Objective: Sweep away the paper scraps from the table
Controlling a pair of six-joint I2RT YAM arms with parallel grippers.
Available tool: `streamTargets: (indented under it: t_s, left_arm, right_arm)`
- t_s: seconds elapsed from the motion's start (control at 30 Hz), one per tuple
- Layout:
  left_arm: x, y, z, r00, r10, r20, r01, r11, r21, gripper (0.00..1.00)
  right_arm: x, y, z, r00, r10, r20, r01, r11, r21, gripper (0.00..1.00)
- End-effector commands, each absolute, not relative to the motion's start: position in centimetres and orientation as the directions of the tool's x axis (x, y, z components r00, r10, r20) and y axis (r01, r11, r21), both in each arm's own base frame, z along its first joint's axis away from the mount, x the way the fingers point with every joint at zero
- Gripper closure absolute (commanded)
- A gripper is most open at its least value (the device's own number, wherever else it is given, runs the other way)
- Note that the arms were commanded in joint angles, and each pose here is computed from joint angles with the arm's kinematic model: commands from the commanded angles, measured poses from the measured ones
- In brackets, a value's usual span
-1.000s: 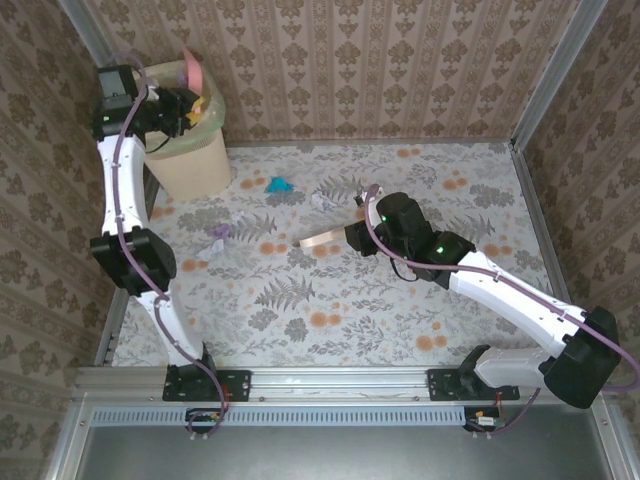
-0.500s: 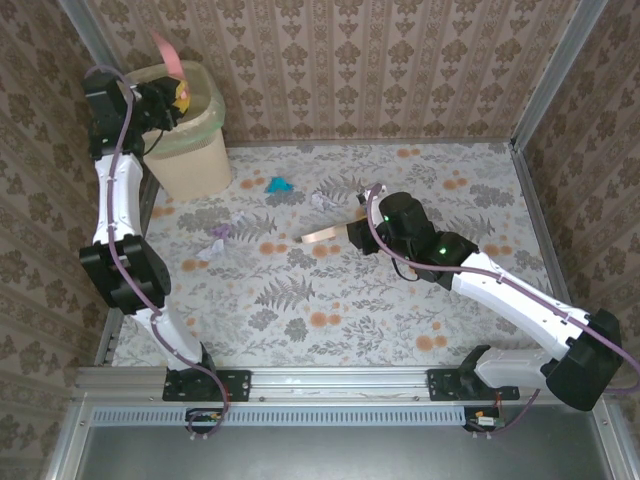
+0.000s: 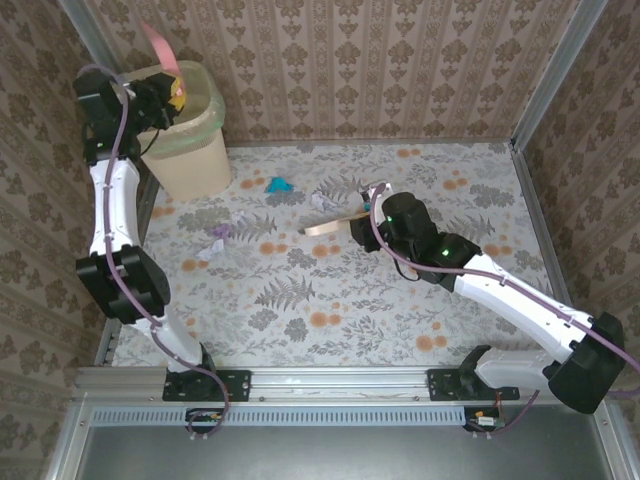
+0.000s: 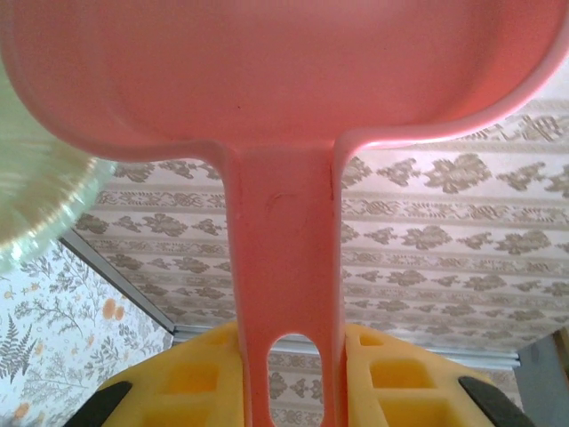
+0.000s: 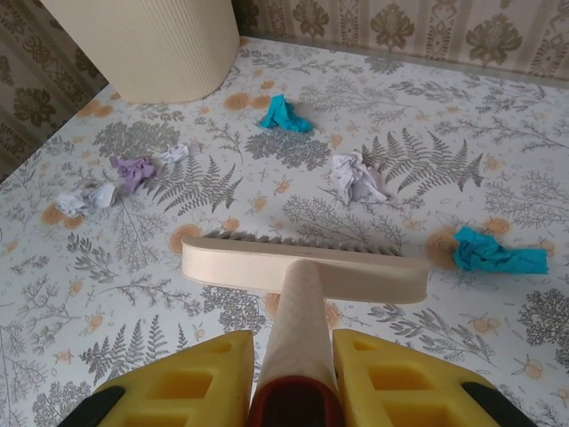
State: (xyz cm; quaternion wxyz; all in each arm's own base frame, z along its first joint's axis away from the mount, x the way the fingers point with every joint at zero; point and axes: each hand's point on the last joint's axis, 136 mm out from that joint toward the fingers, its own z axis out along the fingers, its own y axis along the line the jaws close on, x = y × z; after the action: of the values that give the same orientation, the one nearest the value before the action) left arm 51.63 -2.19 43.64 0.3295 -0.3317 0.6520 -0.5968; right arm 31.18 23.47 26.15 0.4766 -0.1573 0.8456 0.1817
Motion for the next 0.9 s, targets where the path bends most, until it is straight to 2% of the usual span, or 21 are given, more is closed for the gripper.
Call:
streamTargets:
  t_s: [0.0, 0.2, 0.4, 0.6, 0.87]
  left_arm:
    - [48.3, -3.8, 46.8, -0.579, -0.801, -0.151, 0.057, 0.145, -0.988, 1.00]
    - [44.4, -7.7, 45.6, -0.634, -0.743, -0.215, 0.082, 0.212, -0.974, 1.00]
    - [39.4, -13.9, 41.9, -0.735, -0.607, -0.304, 0.108, 0.337, -0.935, 1.00]
    - [33.6, -19.4, 35.7, -0.835, -0.392, -0.386, 0.148, 0.516, -0.844, 1.00]
    - [26.2, -21.7, 24.8, -0.913, -0.088, -0.399, 0.202, 0.751, -0.628, 1.00]
  right_arm:
    - [31.4, 22.6, 28.9, -0.411, -0.024, -0.911, -0.411, 0.897, 0.161, 1.00]
    - [31.0, 20.4, 30.8, -0.347, 0.065, -0.936, -0.341, 0.921, 0.190, 1.00]
    - [30.4, 16.8, 32.4, -0.269, 0.177, -0.947, -0.222, 0.945, 0.240, 1.00]
    - [29.4, 12.3, 33.1, -0.186, 0.301, -0.935, -0.091, 0.942, 0.322, 1.00]
    - [28.6, 6.1, 32.0, -0.130, 0.431, -0.893, 0.107, 0.902, 0.419, 1.00]
